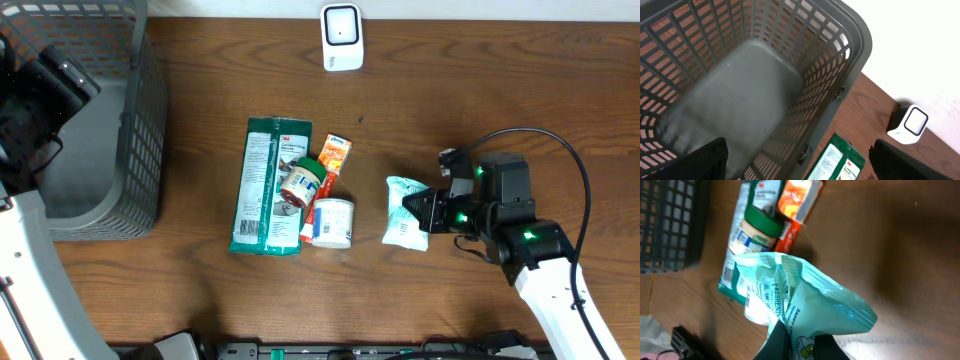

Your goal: Scan the item barcode

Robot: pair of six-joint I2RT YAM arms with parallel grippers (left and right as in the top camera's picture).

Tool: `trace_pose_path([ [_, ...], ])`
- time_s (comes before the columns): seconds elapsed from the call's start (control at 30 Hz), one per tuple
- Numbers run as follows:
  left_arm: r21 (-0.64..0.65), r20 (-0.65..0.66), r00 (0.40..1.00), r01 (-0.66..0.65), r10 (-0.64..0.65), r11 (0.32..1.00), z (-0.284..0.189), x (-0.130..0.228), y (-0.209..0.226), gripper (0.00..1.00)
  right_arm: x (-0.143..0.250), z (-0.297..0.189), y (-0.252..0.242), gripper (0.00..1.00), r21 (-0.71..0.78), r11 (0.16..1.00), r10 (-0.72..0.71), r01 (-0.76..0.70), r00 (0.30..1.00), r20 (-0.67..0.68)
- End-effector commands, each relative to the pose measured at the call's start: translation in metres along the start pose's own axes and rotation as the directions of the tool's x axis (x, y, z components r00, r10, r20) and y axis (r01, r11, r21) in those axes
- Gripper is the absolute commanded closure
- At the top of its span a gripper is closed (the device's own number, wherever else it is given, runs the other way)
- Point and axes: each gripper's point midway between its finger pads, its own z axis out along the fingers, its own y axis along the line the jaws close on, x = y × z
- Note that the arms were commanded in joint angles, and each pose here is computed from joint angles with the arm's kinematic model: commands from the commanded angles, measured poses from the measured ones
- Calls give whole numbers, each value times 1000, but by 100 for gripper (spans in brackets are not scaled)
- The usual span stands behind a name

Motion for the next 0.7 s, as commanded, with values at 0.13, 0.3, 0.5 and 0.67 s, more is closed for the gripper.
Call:
trace_pose_path([
  [0.13, -5, 1, 1000, 12, -12, 1000, 0, -1, 2, 12, -35, -40, 14, 99, 120, 991, -61, 54, 997, 56],
  [0.3, -5, 1, 1000, 12, -12, 1000, 0, -1, 2, 12, -55, -75, 35, 99, 148, 985, -101, 87, 991, 92],
  [0.5, -5, 1, 1000, 12, -12, 1000, 0, -1, 2, 12, -67, -105, 58, 99, 142, 984, -126, 108, 984, 126],
  [0.67, -5, 1, 1000, 12, -12, 1000, 0, -1, 2, 12, -68, -107, 60, 99, 141, 983, -136, 118, 982, 128],
])
